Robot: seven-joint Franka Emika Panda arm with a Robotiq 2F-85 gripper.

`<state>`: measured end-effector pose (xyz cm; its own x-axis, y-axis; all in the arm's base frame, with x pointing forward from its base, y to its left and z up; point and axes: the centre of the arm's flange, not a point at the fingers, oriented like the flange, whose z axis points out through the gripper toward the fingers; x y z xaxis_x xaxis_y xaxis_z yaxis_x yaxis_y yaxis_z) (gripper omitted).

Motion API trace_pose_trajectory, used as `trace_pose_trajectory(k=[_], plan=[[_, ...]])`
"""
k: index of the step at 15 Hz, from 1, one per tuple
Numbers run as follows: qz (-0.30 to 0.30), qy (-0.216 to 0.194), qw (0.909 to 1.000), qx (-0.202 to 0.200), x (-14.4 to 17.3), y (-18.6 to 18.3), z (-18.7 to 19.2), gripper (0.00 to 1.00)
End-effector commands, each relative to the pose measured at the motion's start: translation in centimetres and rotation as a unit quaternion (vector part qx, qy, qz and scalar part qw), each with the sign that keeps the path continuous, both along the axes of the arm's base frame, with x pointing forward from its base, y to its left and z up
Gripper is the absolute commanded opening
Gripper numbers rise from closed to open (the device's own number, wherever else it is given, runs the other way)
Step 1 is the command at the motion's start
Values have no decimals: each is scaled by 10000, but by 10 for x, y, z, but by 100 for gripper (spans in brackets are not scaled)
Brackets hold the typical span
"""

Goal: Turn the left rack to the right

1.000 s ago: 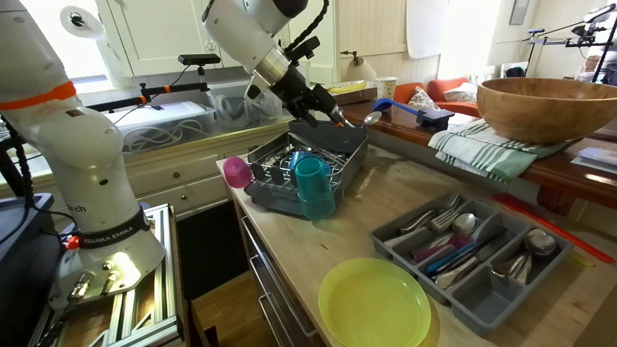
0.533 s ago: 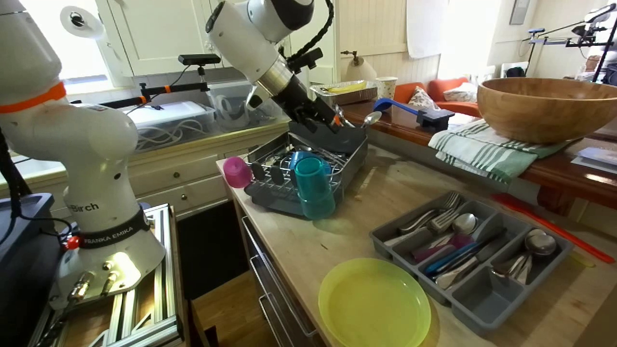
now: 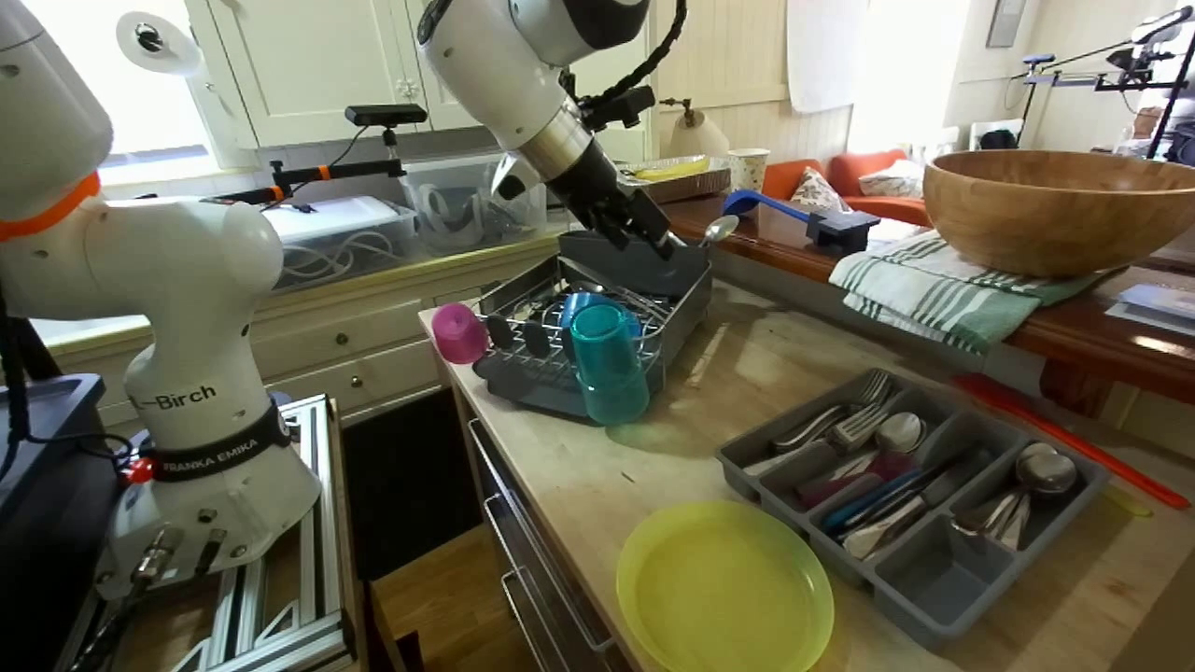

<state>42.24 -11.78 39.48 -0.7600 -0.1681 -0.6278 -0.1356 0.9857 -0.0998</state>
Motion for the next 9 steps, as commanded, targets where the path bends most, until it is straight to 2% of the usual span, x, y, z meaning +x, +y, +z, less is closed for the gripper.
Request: trace_pose_trajectory(k=[1,5,9], plan=[[-13,-9,10000,29,2,-3,2,100],[20,-8,10000,60,3,-1,3,100],[-645,-45,9967,488,23,-29,5,100]])
